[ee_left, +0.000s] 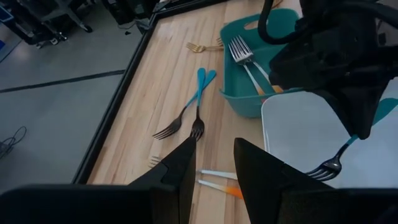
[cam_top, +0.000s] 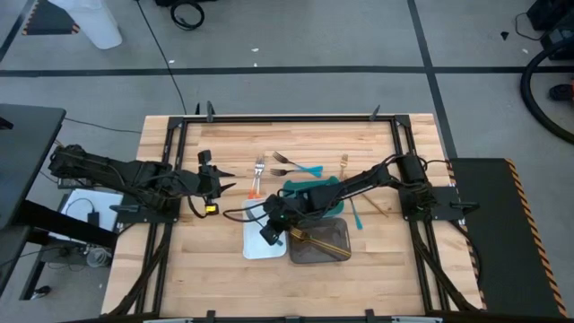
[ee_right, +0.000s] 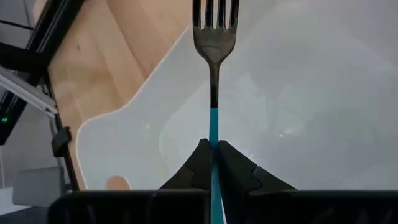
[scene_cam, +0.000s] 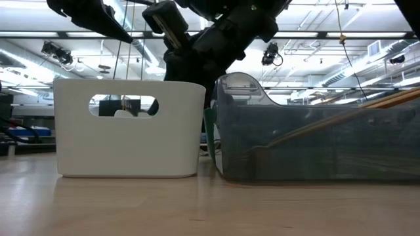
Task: Sort silverware by color (type)
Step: Put the blue fork into the white bin, then put the gold fork into the black bin
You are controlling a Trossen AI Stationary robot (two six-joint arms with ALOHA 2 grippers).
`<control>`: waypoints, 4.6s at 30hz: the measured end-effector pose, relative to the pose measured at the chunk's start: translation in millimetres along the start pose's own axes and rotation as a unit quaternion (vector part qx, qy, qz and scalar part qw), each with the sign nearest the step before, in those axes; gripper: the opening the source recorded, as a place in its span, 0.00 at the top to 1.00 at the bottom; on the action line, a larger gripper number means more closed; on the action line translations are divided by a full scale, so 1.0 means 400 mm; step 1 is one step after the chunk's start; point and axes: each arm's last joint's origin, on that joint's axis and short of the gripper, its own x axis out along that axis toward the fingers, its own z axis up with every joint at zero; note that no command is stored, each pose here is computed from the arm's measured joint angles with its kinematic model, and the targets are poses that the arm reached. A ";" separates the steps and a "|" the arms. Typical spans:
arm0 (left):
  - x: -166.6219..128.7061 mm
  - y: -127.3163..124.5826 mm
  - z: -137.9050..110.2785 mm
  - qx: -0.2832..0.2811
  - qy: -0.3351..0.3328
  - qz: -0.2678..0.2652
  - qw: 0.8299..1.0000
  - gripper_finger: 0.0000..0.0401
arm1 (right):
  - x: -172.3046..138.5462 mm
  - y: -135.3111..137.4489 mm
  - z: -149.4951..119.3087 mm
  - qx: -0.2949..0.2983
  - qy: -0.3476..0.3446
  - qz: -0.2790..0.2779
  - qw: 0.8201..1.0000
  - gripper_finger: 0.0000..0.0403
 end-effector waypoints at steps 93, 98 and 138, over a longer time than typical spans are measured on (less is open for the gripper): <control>-0.009 -0.015 -0.022 -0.035 0.037 -0.010 0.999 0.71 | -0.408 -0.301 0.148 -0.209 0.119 -0.347 0.906 0.79; -0.009 -0.015 -0.020 -0.034 0.034 -0.010 0.999 0.71 | -0.433 -0.320 0.106 -0.186 0.107 -0.349 0.912 0.79; -0.009 -0.015 0.000 -0.012 -0.003 -0.011 1.000 0.71 | -0.465 -0.441 -0.147 0.021 0.135 -0.331 0.934 0.70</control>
